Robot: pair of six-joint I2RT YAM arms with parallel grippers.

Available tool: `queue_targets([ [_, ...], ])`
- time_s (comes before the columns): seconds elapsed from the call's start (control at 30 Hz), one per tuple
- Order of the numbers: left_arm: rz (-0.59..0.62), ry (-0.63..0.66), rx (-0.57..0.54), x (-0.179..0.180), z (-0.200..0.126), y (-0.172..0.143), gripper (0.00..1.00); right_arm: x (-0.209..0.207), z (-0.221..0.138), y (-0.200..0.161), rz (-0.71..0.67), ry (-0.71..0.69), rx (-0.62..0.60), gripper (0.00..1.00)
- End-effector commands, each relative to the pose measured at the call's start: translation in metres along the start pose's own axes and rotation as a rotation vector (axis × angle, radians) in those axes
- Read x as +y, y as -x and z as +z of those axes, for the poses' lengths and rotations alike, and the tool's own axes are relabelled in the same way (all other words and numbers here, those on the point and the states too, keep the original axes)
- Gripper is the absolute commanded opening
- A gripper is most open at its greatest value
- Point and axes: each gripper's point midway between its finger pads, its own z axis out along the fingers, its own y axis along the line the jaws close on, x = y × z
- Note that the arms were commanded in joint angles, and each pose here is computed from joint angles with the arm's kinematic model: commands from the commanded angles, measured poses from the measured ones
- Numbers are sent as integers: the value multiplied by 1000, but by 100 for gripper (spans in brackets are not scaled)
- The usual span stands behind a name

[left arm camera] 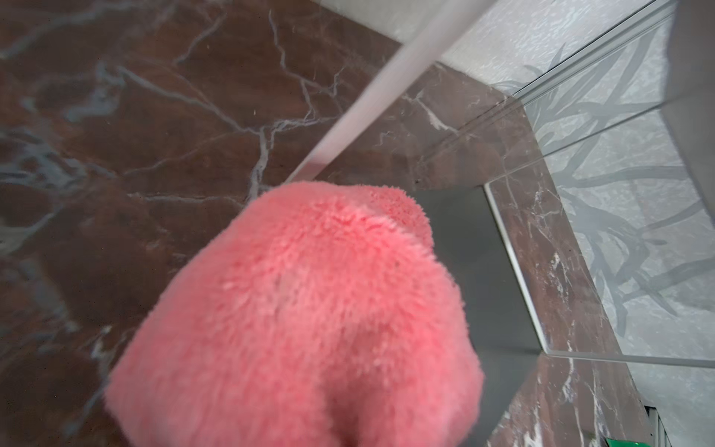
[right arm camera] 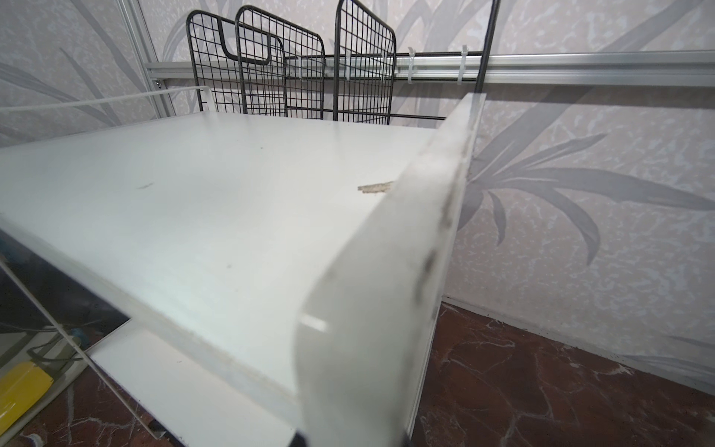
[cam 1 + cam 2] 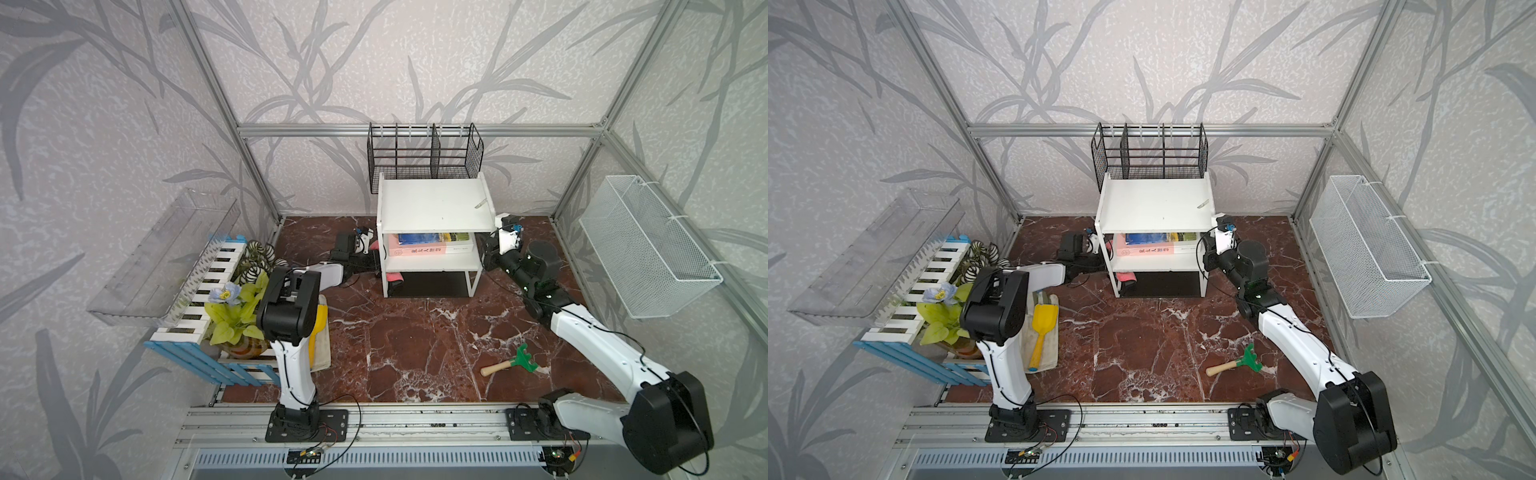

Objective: Wipe the bookshelf clean with a cloth
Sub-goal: Wipe the dust from the shelf.

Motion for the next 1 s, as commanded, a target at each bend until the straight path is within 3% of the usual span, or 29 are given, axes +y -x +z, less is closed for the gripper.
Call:
queue_targets([
  [0.0,19,62,-53,-21,-45,5,0,-19,6,-83,177,-132,268,0],
  [0.1,-4,182,-90,-11,-75,-6,0,-21,8,-86,189,-138,276,0],
  [0.2,13,380,-154,11,-107,4,0,-18,11,-87,206,-123,290,0],
  [0.23,18,393,-171,10,-113,10,0,-17,12,-86,211,-118,296,0],
  [0.27,28,365,-177,1,-117,17,0,-16,12,-86,213,-113,302,0],
  [0.4,96,53,-198,-74,-117,34,0,-14,12,-87,224,-107,308,0],
  [0.5,122,49,-170,-93,-115,24,0,-13,12,-86,230,-98,309,0],
  [0.6,131,-51,-143,-113,-118,3,0,-11,10,-89,230,-92,320,0],
  [0.77,104,-48,-132,-107,-121,-16,0,-13,8,-92,232,-103,334,0],
  [0.87,134,-18,-143,-93,-110,-8,0,-12,8,-91,236,-101,329,0],
  [0.97,170,-70,-99,-91,-90,9,0,-11,9,-91,242,-93,333,0],
])
